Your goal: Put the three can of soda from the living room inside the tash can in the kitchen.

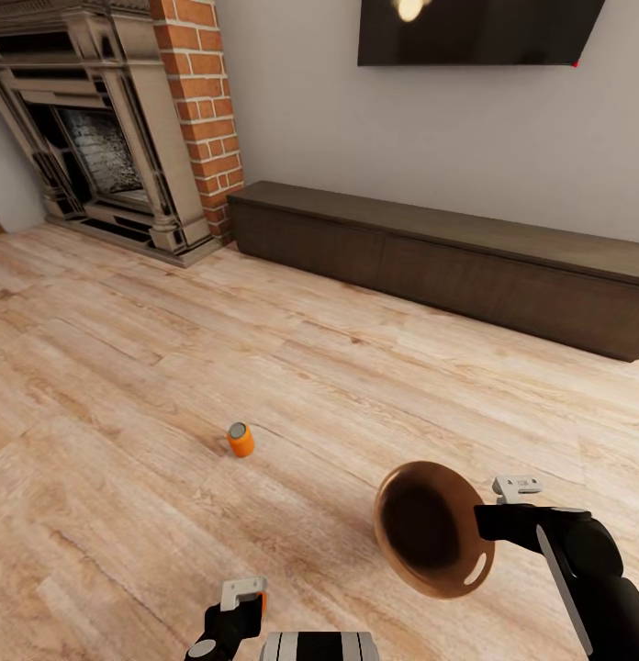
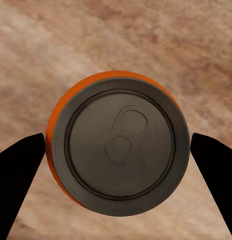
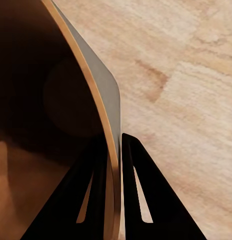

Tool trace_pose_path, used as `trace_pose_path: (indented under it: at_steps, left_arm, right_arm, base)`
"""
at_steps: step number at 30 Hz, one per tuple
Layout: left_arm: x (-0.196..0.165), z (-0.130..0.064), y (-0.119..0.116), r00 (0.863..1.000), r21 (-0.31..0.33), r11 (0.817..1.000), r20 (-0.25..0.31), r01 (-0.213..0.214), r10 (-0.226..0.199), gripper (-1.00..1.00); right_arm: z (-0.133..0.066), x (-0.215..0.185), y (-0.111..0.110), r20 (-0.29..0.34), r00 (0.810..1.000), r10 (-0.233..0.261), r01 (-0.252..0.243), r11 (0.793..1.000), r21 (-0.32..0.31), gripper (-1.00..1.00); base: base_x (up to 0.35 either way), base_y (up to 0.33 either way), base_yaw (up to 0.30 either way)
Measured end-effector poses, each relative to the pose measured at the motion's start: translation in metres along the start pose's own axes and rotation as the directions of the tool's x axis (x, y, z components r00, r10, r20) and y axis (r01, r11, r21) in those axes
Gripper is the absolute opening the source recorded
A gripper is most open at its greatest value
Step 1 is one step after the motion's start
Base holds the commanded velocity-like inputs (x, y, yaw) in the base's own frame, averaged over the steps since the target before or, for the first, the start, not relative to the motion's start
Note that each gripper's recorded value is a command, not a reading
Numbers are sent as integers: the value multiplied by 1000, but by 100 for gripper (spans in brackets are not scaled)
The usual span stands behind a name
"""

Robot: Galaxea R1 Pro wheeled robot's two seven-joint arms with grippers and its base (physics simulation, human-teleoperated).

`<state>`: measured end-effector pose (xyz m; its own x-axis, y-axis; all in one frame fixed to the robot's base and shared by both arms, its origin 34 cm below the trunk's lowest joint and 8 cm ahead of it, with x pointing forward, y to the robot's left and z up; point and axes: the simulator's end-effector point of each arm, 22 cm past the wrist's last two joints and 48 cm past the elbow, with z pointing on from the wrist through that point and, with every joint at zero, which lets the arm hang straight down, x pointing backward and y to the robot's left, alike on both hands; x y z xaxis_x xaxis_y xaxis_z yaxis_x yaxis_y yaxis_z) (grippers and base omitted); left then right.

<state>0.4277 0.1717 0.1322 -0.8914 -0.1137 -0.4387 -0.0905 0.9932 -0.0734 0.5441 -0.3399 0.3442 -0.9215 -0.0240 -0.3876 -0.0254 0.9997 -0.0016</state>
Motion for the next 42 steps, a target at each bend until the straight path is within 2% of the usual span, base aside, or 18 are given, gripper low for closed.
trace_pose_path:
  at_steps: [31,42]
  left_arm:
    - [-1,0,1,1000,2,1000,2,2,-2,-100]
    - [-22,-8,-1,999,1,1000,44,2,-2,-100]
  right_arm:
    - [0,0,-1,0,1000,0,0,1000,2,-100]
    - [-17,-14,4,43,999,-9,9,1000,-7,-100]
  base:
    - [0,0,0]
    - [0,0,0]
